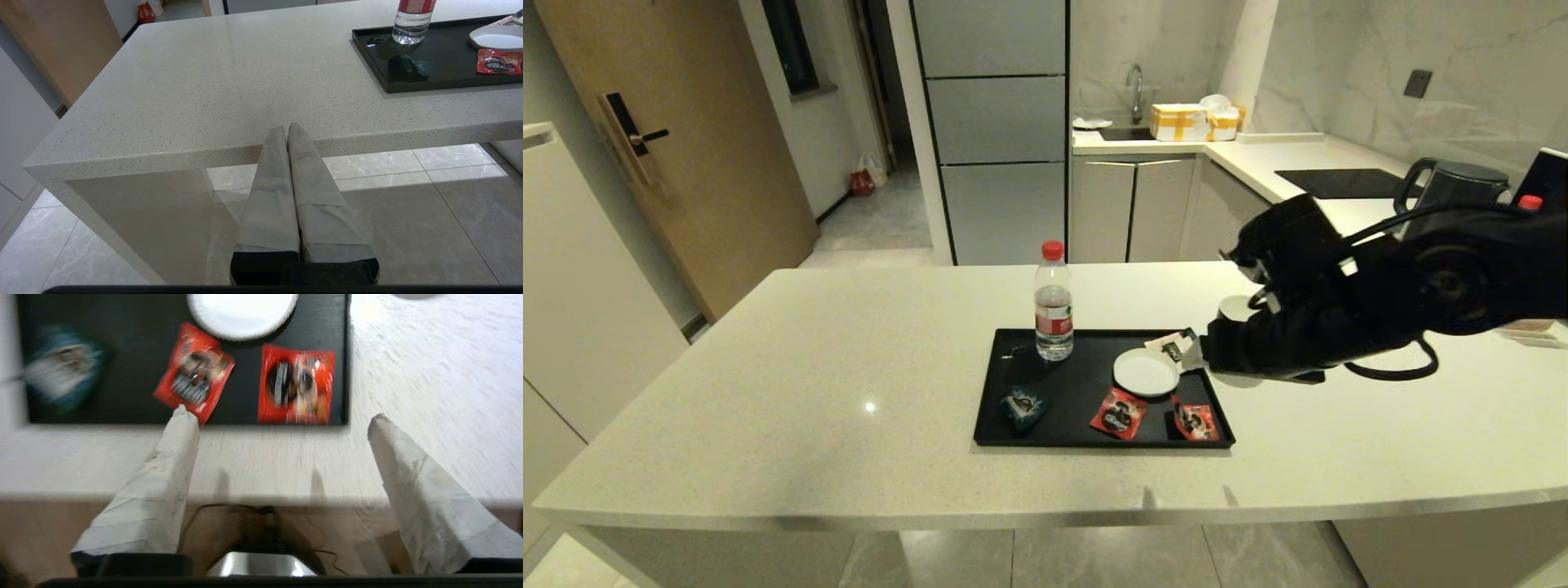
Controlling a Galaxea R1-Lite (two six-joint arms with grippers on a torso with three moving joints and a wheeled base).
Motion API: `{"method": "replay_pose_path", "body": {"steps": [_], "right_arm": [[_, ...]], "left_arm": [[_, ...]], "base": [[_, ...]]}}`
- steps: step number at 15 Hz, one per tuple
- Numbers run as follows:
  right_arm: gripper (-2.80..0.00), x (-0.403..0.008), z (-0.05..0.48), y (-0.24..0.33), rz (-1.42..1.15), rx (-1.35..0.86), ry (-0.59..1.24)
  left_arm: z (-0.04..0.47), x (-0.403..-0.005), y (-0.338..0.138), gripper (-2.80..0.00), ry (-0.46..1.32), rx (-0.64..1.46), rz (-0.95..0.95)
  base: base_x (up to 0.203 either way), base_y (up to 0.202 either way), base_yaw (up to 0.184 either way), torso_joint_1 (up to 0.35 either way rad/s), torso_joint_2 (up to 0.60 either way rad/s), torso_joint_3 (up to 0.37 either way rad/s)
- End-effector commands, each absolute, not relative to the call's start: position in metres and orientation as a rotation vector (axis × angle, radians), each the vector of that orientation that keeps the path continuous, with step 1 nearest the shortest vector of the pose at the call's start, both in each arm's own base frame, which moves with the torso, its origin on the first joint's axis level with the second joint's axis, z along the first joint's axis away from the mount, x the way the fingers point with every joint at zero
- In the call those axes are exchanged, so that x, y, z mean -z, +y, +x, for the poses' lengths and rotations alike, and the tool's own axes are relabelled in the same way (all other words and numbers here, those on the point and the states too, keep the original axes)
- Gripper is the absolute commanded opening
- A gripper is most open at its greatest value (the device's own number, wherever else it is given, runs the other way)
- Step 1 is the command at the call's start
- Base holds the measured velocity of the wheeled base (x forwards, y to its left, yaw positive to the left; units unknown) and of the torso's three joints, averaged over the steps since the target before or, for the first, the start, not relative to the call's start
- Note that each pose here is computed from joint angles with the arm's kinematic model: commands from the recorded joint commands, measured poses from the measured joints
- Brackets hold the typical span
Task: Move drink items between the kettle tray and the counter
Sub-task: Return the tea cup to its original position
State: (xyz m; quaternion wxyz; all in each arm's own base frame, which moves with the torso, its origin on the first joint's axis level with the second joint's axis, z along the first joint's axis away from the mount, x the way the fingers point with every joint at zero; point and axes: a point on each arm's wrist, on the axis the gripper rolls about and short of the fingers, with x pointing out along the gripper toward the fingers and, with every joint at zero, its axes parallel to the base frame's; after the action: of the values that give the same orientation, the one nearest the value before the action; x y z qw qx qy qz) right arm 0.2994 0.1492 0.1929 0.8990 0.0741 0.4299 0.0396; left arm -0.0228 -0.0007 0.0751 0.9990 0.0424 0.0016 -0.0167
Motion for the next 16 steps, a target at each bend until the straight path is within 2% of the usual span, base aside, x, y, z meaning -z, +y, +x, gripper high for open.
{"method": "replay_pose_path", "body": {"steps": [1, 5, 10, 11, 14, 16], "right_arm": [[0.0, -0.229, 0.264, 0.131, 0.198, -0.104, 0.806], [0.0, -0.237, 0.227, 0.106, 0.241, -0.073, 0.792], [0.0, -0.225, 0.187, 0.077, 0.271, -0.016, 0.802], [-2.8, -0.222, 0.183, 0.075, 0.273, -0.007, 0.806], [-2.8, -0.211, 0.181, 0.074, 0.27, 0.014, 0.843], [-2.8, -0.195, 0.198, 0.079, 0.261, 0.029, 0.868]], "left_arm": [[-0.023, -0.075, -0.001, -2.8, 0.003, 0.034, 0.086], [-0.023, -0.075, -0.001, -2.8, 0.003, 0.034, 0.086], [-0.023, -0.075, -0.001, -2.8, 0.003, 0.034, 0.086], [-0.023, -0.075, -0.001, -2.8, 0.003, 0.034, 0.086], [-0.023, -0.075, -0.001, -2.8, 0.003, 0.034, 0.086], [-0.023, -0.075, -0.001, -2.8, 0.003, 0.034, 0.086]], "base": [[0.0, 0.0, 0.0, 0.0, 0.0, 0.0], [0.0, 0.0, 0.0, 0.0, 0.0, 0.0], [0.0, 0.0, 0.0, 0.0, 0.0, 0.0], [0.0, 0.0, 0.0, 0.0, 0.0, 0.0], [0.0, 0.0, 0.0, 0.0, 0.0, 0.0], [0.0, 0.0, 0.0, 0.0, 0.0, 0.0]]}}
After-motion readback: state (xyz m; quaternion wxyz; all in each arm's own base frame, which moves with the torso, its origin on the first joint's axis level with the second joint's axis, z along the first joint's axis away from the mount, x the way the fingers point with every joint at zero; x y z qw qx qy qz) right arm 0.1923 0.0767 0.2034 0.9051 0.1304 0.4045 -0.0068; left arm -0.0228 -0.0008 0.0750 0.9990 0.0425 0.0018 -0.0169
